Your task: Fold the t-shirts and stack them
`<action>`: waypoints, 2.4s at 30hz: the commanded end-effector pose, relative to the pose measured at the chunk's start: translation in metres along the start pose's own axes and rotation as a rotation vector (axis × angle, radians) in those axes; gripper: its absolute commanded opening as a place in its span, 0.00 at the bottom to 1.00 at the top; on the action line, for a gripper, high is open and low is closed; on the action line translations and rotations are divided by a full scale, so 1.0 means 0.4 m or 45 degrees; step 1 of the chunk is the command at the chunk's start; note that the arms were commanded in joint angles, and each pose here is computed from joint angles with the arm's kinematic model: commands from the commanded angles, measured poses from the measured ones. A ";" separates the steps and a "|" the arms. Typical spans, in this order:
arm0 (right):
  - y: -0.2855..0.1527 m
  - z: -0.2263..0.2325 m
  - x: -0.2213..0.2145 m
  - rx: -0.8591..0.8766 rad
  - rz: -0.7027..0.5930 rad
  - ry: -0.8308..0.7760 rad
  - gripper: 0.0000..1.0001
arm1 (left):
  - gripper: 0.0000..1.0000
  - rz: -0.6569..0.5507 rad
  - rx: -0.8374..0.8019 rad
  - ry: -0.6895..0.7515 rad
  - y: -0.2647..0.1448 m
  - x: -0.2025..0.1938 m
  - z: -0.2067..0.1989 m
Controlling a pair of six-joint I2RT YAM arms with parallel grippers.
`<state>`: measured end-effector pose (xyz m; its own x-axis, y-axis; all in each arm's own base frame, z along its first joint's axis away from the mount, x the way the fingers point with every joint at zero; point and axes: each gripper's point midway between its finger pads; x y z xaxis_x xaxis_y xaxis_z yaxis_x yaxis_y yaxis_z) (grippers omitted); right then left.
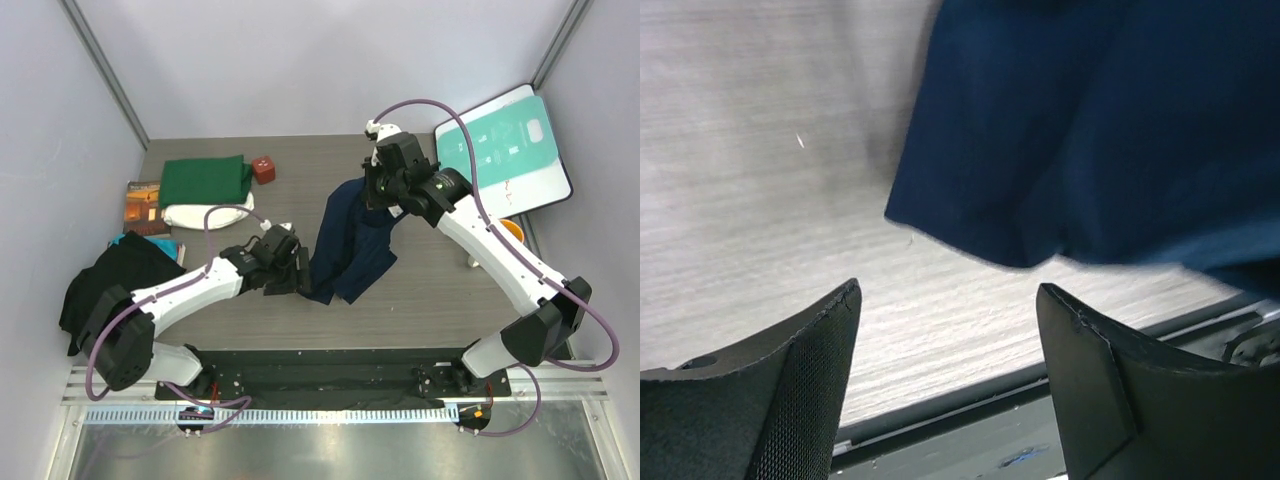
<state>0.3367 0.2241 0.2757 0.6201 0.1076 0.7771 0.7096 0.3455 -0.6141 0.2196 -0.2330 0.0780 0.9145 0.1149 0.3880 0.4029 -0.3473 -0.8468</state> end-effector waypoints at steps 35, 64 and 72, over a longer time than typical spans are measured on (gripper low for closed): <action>-0.071 0.012 0.186 0.097 -0.337 0.049 0.01 | 0.34 -0.059 0.102 0.051 0.225 -0.045 -0.049; -0.234 -0.079 0.228 -0.072 -0.471 0.068 0.01 | 0.00 -0.517 0.345 0.007 -0.067 0.127 0.074; -0.368 -0.111 0.272 -0.125 -0.634 0.094 0.01 | 0.00 -0.738 0.485 -0.097 -0.302 0.215 0.193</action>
<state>0.3220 0.1928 0.3519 0.4814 0.0068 0.8765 0.8127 0.3711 -0.4492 0.2587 -0.1795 0.1568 0.6276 0.2412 0.7402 0.7729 -0.0788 -0.6297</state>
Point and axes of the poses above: each gripper's point midway between its finger pads, its own y axis out along the fingers, its own z axis along the line the jaws close on, x = y × z, and after that the axes turned 1 degree about -y, right-handed
